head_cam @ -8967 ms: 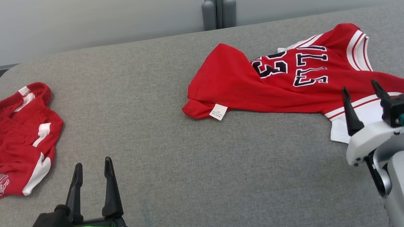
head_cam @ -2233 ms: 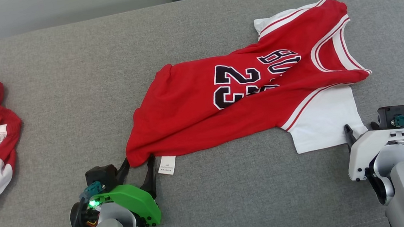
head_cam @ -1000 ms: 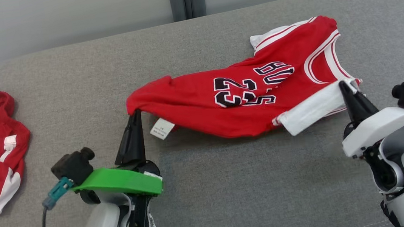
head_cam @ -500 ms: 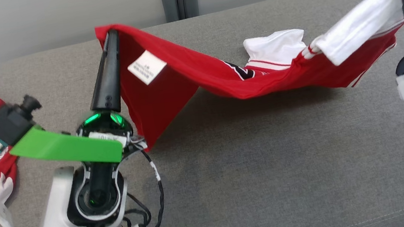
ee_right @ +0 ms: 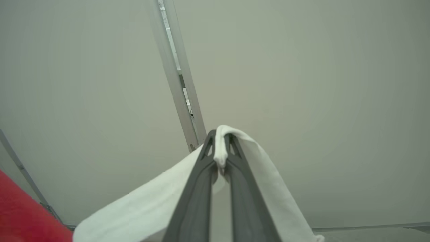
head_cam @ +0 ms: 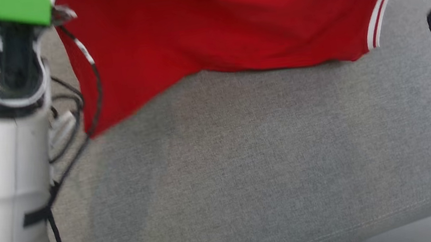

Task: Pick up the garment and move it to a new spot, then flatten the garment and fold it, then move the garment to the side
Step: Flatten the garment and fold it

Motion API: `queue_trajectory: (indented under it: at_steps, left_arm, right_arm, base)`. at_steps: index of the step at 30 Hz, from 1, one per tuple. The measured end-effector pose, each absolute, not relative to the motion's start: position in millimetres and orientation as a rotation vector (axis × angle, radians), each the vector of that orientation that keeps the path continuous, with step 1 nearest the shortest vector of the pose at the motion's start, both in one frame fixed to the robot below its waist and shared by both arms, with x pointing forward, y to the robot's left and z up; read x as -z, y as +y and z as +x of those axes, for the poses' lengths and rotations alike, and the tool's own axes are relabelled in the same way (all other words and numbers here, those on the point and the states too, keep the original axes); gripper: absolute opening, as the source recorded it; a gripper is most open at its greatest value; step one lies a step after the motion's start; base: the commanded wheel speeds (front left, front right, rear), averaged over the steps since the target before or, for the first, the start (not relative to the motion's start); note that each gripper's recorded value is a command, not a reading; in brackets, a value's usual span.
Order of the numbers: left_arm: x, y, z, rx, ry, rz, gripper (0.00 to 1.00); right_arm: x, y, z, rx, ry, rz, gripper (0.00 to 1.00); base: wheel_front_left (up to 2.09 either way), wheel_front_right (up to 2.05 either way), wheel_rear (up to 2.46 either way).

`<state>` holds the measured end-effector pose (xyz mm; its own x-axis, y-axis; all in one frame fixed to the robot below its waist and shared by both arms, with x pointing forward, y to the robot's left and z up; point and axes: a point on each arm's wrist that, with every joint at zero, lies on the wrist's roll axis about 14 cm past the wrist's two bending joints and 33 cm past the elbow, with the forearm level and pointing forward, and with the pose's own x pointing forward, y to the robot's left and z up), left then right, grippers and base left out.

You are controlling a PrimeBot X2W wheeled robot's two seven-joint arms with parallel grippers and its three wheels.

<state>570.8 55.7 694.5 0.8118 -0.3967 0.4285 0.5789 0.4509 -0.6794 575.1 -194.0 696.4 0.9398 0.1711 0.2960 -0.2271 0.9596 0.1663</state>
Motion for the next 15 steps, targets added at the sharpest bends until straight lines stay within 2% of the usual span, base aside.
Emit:
queue_trajectory:
  at_steps: [4,6,10,15]
  left_arm:
    - [-683.9,68.6,618.4,0.537,-0.273,-0.875,0.00]
    - [-685.7,71.8,638.3,0.521,-0.324,-0.866,0.00]
    - [-702.4,78.4,661.5,0.514,-0.461,-0.855,0.00]
    - [-733.2,82.0,661.2,0.556,-0.624,-0.858,0.00]
  right_arm:
    - [-700.6,-193.7,615.8,-0.177,-0.334,0.222,0.00]
    - [-721.1,-191.4,630.7,-0.176,-0.426,0.229,0.00]
    - [-771.2,-197.7,640.2,-0.162,-0.661,0.186,0.00]
    - [-807.3,-201.9,638.7,-0.167,-0.822,0.112,0.00]
  base:
    - [0.00,0.00,0.00]
    - [0.00,0.00,0.00]
    - [0.00,0.00,0.00]
    - [0.00,0.00,0.00]
